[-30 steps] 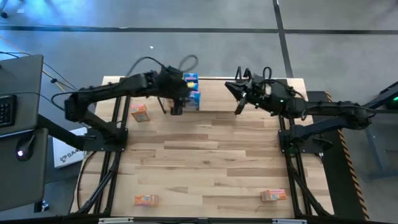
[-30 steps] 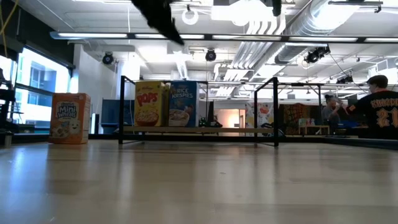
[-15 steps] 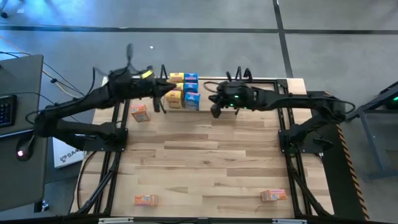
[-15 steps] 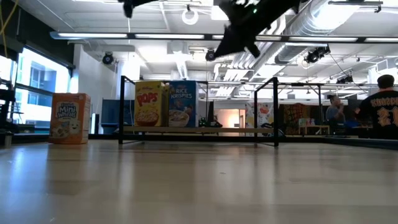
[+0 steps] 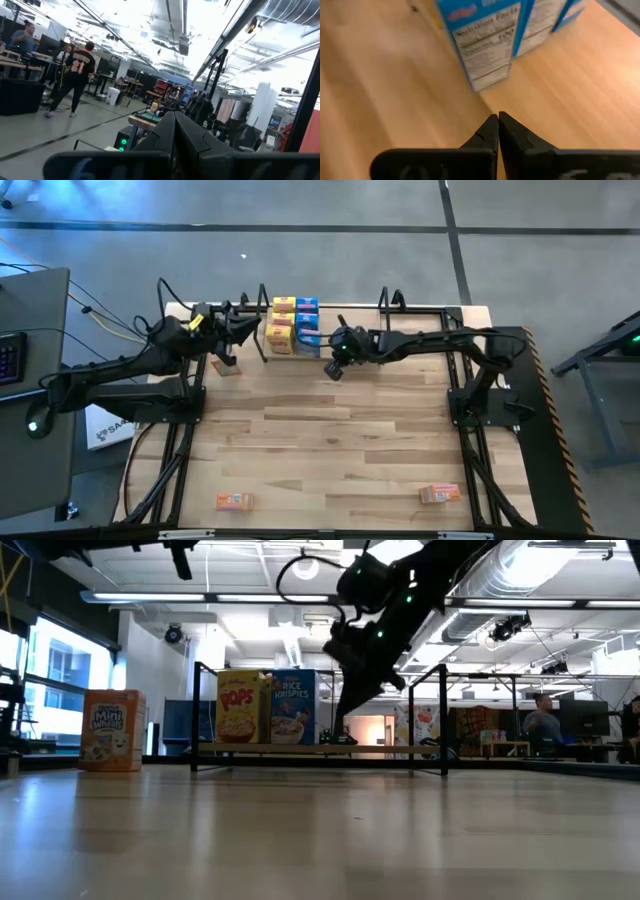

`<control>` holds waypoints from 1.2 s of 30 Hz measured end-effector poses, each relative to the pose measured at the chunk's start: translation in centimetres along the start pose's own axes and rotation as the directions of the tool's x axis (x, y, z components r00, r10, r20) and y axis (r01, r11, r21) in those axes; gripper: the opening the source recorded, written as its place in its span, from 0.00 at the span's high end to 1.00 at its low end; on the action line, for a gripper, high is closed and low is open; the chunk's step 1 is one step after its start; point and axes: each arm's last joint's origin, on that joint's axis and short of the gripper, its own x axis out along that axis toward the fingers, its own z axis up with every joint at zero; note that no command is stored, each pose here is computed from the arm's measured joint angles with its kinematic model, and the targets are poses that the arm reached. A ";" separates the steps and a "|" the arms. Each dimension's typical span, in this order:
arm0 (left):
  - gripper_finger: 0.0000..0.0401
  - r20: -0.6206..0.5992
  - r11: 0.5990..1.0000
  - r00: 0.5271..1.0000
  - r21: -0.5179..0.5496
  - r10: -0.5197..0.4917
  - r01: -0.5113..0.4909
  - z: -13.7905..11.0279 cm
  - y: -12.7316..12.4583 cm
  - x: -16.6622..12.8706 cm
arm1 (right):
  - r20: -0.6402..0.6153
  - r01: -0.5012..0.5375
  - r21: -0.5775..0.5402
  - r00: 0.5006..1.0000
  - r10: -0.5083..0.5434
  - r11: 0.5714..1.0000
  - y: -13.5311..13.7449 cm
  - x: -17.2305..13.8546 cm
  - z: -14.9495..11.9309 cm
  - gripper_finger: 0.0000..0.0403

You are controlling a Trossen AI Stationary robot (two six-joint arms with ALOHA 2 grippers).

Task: Stack cereal on shelf
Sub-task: Put the blue cereal box on the shelf aligned with the other blue cereal boxes

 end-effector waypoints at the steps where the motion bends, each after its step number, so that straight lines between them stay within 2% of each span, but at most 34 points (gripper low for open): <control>1: 1.00 0.003 1.000 1.000 -0.003 -0.001 0.001 0.0 0.0 0.0 | 0.006 0.015 0.001 1.000 -0.015 1.000 0.0 0.5 -0.1 1.00; 5: 1.00 0.004 1.000 1.000 -0.007 -0.001 0.001 0.0 0.0 0.0 | 0.069 0.015 0.037 0.997 -0.018 0.999 0.3 1.4 0.3 1.00; 13: 1.00 0.005 1.000 1.000 -0.023 -0.001 0.001 0.0 0.0 0.0 | 0.207 0.004 0.081 0.978 -0.020 0.997 0.4 1.6 1.6 1.00; 26: 1.00 0.004 1.000 1.000 -0.014 -0.001 0.001 0.0 0.0 0.0 | 0.255 -0.007 0.137 0.967 -0.029 0.991 -0.6 1.7 2.3 1.00; 28: 1.00 0.004 1.000 1.000 -0.014 0.000 0.000 0.0 0.0 0.0 | 0.247 -0.005 0.129 0.969 -0.028 0.992 -0.6 1.7 2.3 1.00; 31: 1.00 0.004 1.000 1.000 -0.014 0.000 0.000 0.0 0.0 0.0 | 0.171 0.013 0.109 0.985 -0.032 0.994 -0.8 1.7 1.6 1.00; 36: 1.00 0.005 1.000 1.000 -0.005 0.000 0.000 0.0 0.0 0.0 | 0.097 -0.031 0.034 0.995 0.028 0.999 -0.5 1.7 0.9 1.00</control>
